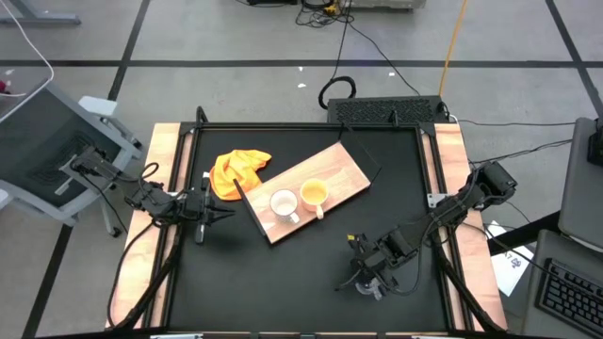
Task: Stack small to large cups/mugs on shelf
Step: Put the transparent mug on the shelf, then return to Home Position
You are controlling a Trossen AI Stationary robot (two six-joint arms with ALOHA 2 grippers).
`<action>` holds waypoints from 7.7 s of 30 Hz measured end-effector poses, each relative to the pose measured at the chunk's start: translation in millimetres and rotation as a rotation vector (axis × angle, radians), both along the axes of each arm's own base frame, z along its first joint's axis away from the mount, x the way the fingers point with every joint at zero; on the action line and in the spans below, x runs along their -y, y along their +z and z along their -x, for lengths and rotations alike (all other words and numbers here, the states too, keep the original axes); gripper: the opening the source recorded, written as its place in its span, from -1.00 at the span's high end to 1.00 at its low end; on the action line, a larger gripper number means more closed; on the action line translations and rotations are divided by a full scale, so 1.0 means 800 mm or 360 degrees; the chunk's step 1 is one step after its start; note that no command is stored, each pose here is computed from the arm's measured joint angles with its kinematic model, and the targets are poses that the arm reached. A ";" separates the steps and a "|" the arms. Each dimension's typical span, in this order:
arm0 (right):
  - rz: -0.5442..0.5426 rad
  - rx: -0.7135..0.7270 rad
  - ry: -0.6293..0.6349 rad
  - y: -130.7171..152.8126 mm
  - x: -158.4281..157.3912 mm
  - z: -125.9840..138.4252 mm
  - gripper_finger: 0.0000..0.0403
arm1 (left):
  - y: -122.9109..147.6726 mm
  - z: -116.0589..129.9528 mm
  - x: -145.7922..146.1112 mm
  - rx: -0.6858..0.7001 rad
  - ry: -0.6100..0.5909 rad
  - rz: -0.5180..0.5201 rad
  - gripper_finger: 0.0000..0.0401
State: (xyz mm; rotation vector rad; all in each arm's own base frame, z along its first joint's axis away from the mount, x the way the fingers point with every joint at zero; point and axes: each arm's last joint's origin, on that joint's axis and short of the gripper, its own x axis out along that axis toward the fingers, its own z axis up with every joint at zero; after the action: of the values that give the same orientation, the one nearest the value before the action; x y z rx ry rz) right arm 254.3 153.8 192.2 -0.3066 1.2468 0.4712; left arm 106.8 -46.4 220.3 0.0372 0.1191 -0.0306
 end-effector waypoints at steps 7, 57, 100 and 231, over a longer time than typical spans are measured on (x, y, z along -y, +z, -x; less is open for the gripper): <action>0.0177 0.0078 0.0189 0.002 0.004 0.001 1.00 | 0.000 0.000 0.000 0.0000 -0.0001 -0.0002 0.85; 0.0246 0.0590 -0.0283 0.112 0.145 0.104 1.00 | -0.005 0.001 0.000 -0.0060 0.0002 -0.0050 0.85; 0.0256 0.0287 -0.0136 0.105 0.315 -0.039 1.00 | -0.006 0.001 -0.001 -0.0074 -0.0005 -0.0100 0.85; 0.0371 0.0358 -0.0171 0.081 0.329 -0.070 0.44 | -0.014 0.002 -0.001 -0.0164 -0.0003 -0.0145 0.85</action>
State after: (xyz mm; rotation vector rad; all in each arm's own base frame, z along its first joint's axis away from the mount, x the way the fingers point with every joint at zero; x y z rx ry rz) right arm 310.3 -109.0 257.2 -0.4747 1.0920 0.1923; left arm 105.0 -45.2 209.3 0.1266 0.2232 -0.0289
